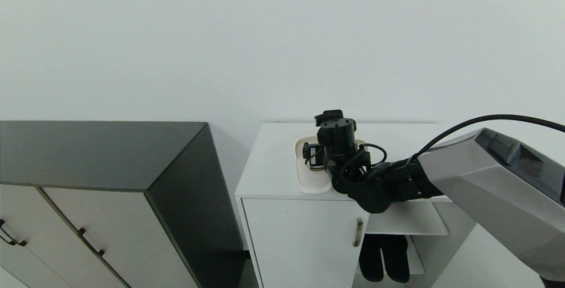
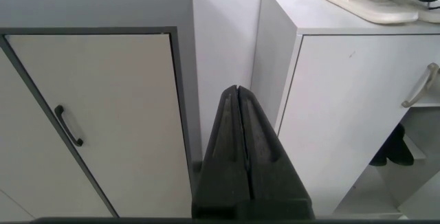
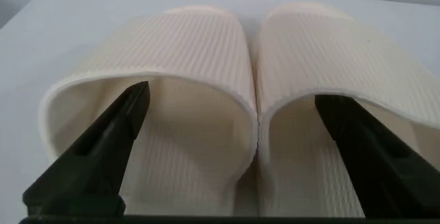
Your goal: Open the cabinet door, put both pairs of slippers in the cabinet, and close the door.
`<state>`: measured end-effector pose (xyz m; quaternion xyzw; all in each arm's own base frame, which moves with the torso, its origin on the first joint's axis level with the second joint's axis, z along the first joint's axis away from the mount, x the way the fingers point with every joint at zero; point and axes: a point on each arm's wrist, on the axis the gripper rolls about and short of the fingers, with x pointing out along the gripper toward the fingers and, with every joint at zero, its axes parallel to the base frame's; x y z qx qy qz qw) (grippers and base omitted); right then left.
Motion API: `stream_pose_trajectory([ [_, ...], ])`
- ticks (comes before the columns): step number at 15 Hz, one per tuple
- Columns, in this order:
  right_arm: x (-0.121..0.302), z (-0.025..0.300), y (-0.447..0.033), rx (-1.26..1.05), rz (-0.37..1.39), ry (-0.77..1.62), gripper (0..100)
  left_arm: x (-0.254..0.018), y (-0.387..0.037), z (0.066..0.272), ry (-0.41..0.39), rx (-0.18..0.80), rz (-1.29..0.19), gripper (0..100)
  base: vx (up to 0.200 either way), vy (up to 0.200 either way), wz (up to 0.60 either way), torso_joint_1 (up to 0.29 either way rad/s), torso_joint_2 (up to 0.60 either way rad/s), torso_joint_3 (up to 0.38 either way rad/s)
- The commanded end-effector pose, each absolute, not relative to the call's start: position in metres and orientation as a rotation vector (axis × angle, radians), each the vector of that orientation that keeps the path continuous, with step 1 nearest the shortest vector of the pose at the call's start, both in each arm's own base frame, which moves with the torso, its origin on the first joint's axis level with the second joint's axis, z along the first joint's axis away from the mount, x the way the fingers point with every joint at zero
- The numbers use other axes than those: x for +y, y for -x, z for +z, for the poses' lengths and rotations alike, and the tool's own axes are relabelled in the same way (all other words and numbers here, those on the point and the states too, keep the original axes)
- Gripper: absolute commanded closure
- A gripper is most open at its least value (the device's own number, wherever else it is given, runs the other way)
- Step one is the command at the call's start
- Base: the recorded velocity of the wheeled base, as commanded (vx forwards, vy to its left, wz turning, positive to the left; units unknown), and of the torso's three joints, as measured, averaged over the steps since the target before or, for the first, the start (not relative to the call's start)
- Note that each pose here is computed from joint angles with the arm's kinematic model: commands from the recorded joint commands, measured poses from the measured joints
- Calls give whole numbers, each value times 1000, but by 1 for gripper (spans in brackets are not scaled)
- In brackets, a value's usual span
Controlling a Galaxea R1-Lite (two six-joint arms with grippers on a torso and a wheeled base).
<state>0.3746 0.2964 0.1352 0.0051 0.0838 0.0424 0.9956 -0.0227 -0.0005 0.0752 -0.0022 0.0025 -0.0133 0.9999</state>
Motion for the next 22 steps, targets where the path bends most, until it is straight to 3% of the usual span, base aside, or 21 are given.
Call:
stream_pose_trajectory([
  [1, 296, 133, -379, 171, 77, -9, 100, -1, 23, 75, 5, 5, -26, 100, 0, 0, 0, 0, 0, 0],
  [9, 295, 158, -370, 134, 89, -37, 100, -1, 23, 75, 5, 5, -26, 100, 0, 0, 0, 0, 0, 0],
  [17, 279, 189, -273, 168, 209, -20, 100, -1, 23, 75, 5, 5, -26, 100, 0, 0, 0, 0, 0, 0],
  [22, 254, 182, -223, 197, 269, 8, 100, -1, 23, 75, 5, 5, -26, 100, 0, 0, 0, 0, 0, 0],
])
